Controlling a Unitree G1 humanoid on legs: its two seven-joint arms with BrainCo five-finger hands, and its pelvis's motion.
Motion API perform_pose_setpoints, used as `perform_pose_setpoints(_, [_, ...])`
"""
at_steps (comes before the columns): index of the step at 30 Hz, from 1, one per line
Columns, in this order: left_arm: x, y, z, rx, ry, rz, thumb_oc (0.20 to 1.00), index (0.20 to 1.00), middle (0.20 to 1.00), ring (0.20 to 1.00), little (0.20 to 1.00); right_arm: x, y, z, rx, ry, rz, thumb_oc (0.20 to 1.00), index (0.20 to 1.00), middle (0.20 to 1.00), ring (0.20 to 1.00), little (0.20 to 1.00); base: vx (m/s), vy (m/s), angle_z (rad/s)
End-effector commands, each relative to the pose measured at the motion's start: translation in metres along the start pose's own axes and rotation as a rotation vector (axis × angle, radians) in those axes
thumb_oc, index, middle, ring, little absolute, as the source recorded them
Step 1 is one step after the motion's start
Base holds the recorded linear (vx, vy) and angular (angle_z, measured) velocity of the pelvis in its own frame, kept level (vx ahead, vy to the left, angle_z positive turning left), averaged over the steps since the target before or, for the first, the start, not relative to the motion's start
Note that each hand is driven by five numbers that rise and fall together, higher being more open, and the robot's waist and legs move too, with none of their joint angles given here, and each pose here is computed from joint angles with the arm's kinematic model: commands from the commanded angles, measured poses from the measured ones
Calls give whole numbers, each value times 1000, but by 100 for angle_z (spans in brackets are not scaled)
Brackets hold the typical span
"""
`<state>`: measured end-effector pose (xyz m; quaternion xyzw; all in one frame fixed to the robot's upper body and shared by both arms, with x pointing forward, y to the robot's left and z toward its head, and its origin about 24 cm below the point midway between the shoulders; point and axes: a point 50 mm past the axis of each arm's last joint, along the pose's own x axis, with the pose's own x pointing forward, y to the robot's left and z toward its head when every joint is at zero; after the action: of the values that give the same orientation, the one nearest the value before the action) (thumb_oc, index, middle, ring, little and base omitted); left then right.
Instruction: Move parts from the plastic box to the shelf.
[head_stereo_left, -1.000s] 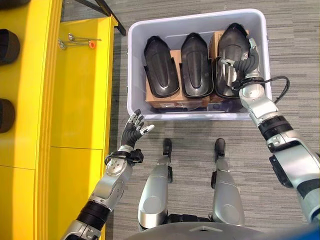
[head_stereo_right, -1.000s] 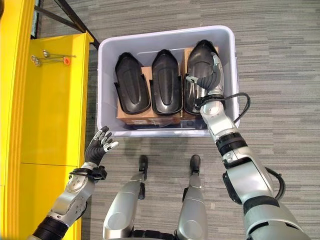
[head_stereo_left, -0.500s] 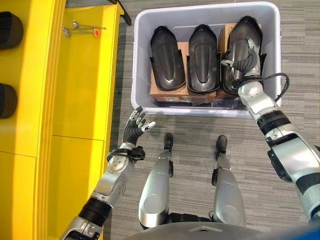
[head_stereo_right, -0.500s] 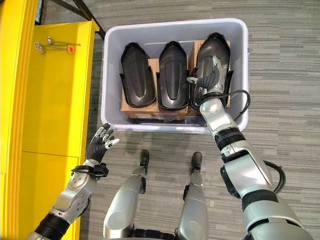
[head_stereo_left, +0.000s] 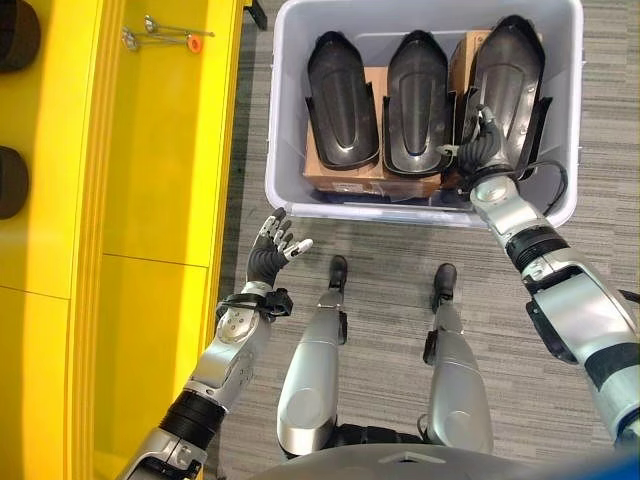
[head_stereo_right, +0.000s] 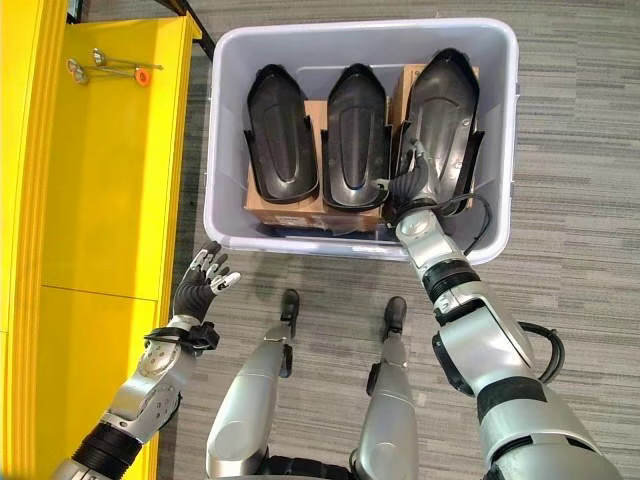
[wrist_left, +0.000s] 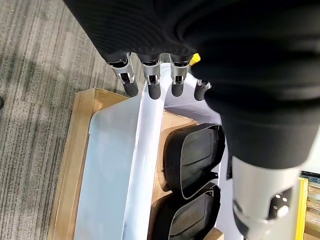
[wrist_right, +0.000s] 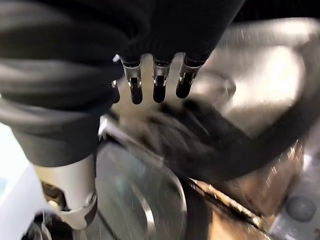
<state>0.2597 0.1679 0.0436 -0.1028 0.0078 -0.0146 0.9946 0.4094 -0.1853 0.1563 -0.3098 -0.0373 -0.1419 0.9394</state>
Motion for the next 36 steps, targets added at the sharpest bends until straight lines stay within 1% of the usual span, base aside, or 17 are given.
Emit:
perform_pose_setpoints(1, [-5, -5, 12, -13, -71, -24, 1000, 1000, 1000, 1000, 1000, 3, 1, 40, 22, -151, 45, 1000, 1000, 1000, 1000, 1000, 0, 0, 0])
perform_pose_setpoints(3, [-4, -4, 13, -13, -74, -16, 1000, 1000, 1000, 1000, 1000, -8, 15, 47, 58, -209, 115, 1000, 1000, 1000, 1000, 1000, 0, 0, 0])
perform_pose_setpoints(5, [-4, -3, 13, -14, -75, -12, 1000, 1000, 1000, 1000, 1000, -12, 18, 49, 74, -232, 131, 1000, 1000, 1000, 1000, 1000, 0, 0, 0])
perform_pose_setpoints(7, [-6, 1, 12, -17, -68, 15, 1000, 1000, 1000, 1000, 1000, -32, 28, 50, 147, -296, 202, 1000, 1000, 1000, 1000, 1000, 0, 0, 0])
perform_pose_setpoints(8, [-6, 1, 12, -17, -68, 15, 1000, 1000, 1000, 1000, 1000, -32, 28, 49, 147, -295, 202, 1000, 1000, 1000, 1000, 1000, 11, 3, -5])
perform_pose_setpoints(9, [-7, 3, 12, -22, -68, 30, 1000, 1000, 1000, 1000, 1000, -40, 31, 46, 183, -307, 227, 1000, 1000, 1000, 1000, 1000, 4, -4, -5])
perform_pose_setpoints(11, [-7, 3, 12, -21, -68, 30, 1000, 1000, 1000, 1000, 1000, -41, 31, 46, 183, -306, 227, 1000, 1000, 1000, 1000, 1000, 2, 0, -4])
perform_pose_setpoints(13, [-9, 6, 11, -22, -62, 47, 1000, 1000, 1000, 1000, 1000, -54, 30, 44, 241, -339, 269, 1000, 1000, 1000, 1000, 1000, 0, 0, 0])
perform_pose_setpoints(15, [-10, 7, 10, -24, -58, 55, 1000, 1000, 1000, 1000, 1000, -60, 26, 40, 270, -347, 271, 1000, 1000, 1000, 1000, 1000, 0, 0, 0])
perform_pose_setpoints(19, [-12, 10, 9, -23, -51, 68, 1000, 1000, 1000, 1000, 1000, -69, 10, 39, 318, -391, 227, 1000, 1000, 1000, 1000, 1000, 0, 0, 0])
perform_pose_setpoints(24, [-15, 14, 10, -20, -53, 89, 1000, 1000, 1000, 1000, 1000, -76, -28, 54, 321, -519, 78, 1000, 1000, 1000, 1000, 1000, 1, -4, -3])
perform_pose_setpoints(27, [-16, 16, 11, -15, -55, 99, 1000, 1000, 1000, 1000, 1000, -87, -49, 70, 394, -623, -27, 1000, 1000, 1000, 1000, 1000, 0, 0, 0])
perform_pose_setpoints(29, [-16, 16, 11, -15, -54, 99, 1000, 1000, 1000, 1000, 1000, -87, -49, 70, 394, -622, -27, 1000, 1000, 1000, 1000, 1000, 0, 0, 0])
perform_pose_setpoints(30, [-17, 17, 10, -14, -52, 107, 1000, 1000, 1000, 1000, 1000, -94, -59, 82, 438, -691, -66, 1000, 1000, 1000, 1000, 1000, 0, 0, 0])
perform_pose_setpoints(36, [-18, 17, 10, -20, -52, 114, 1000, 1000, 1000, 1000, 1000, -107, -67, 96, 521, -781, -90, 1000, 1000, 1000, 1000, 1000, 4, -5, -5])
